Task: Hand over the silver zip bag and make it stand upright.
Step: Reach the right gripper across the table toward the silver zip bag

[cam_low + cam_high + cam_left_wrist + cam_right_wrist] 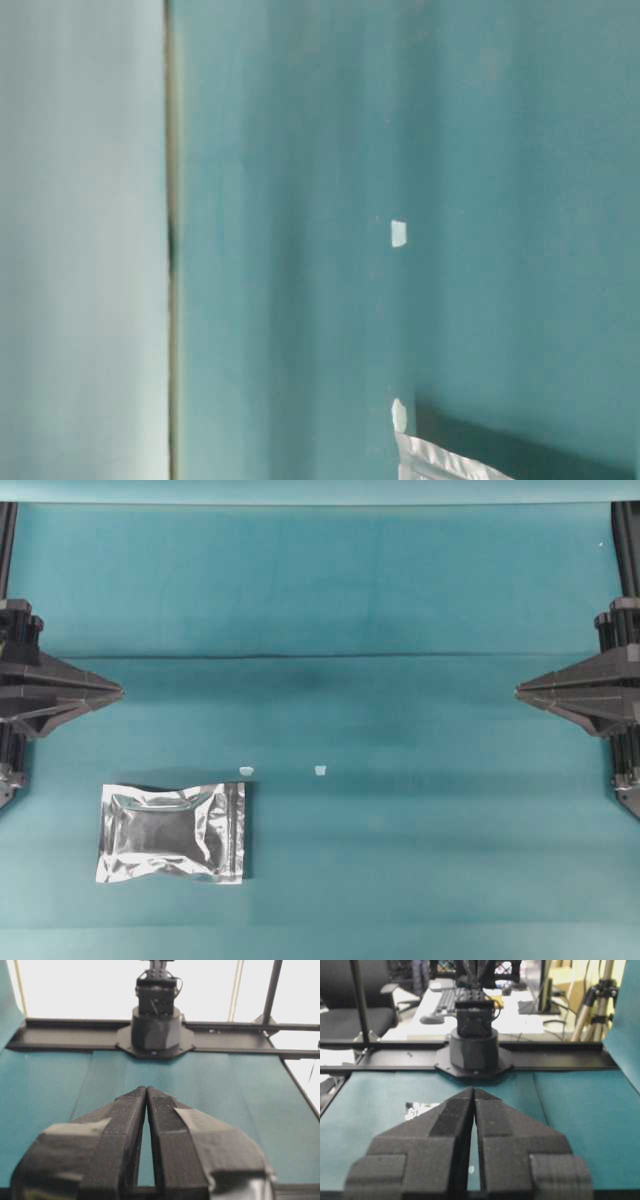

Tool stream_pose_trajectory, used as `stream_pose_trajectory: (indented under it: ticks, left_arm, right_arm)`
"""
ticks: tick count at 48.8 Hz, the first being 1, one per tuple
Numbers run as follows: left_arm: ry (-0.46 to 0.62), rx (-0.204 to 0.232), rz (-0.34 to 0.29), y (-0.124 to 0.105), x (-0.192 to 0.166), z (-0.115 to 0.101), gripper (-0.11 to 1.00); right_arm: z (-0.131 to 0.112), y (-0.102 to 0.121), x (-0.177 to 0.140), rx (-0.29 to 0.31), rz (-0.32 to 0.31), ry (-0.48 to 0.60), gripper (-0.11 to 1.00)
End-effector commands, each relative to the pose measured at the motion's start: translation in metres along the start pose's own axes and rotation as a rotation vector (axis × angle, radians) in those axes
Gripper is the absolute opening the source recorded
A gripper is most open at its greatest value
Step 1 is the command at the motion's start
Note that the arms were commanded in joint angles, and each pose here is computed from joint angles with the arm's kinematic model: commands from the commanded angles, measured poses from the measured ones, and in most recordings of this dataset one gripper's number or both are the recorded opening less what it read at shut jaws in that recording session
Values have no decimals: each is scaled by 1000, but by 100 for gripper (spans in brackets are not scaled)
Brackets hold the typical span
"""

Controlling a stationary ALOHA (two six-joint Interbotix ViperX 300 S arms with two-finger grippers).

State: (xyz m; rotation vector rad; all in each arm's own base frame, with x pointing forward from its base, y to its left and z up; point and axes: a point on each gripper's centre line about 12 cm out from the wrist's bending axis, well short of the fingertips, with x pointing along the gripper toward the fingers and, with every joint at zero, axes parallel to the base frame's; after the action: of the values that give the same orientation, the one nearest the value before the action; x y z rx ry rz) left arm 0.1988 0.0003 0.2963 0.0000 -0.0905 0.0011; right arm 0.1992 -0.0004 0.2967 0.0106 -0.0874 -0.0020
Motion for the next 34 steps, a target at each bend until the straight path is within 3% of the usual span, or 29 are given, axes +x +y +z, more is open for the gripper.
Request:
stream_pose_trajectory:
  ticks: [1, 8, 17, 19, 25, 27, 34]
  left_arm:
    - [-1, -10, -42, -8, 6, 9, 14]
    - [31, -1, -53, -10, 7, 15, 0]
    - [79, 28, -55, -11, 7, 24, 0]
    - [91, 36, -54, -10, 7, 25, 0]
    - [97, 39, -53, -10, 3, 27, 0]
    - [96, 39, -53, -10, 1, 28, 0]
    - [100, 36, -53, -10, -1, 30, 0]
  right_arm:
    - [6, 4, 5, 35, 18, -6, 9]
    - [16, 3, 25, 268, -10, 24, 0]
    - [6, 12, 63, 479, -18, 137, 0]
    - [1, 13, 72, 553, -32, 160, 0]
    - [-22, 11, 101, 864, -124, 216, 0]
    - [-28, 12, 109, 936, -146, 223, 0]
    - [-53, 15, 136, 1031, -190, 250, 0]
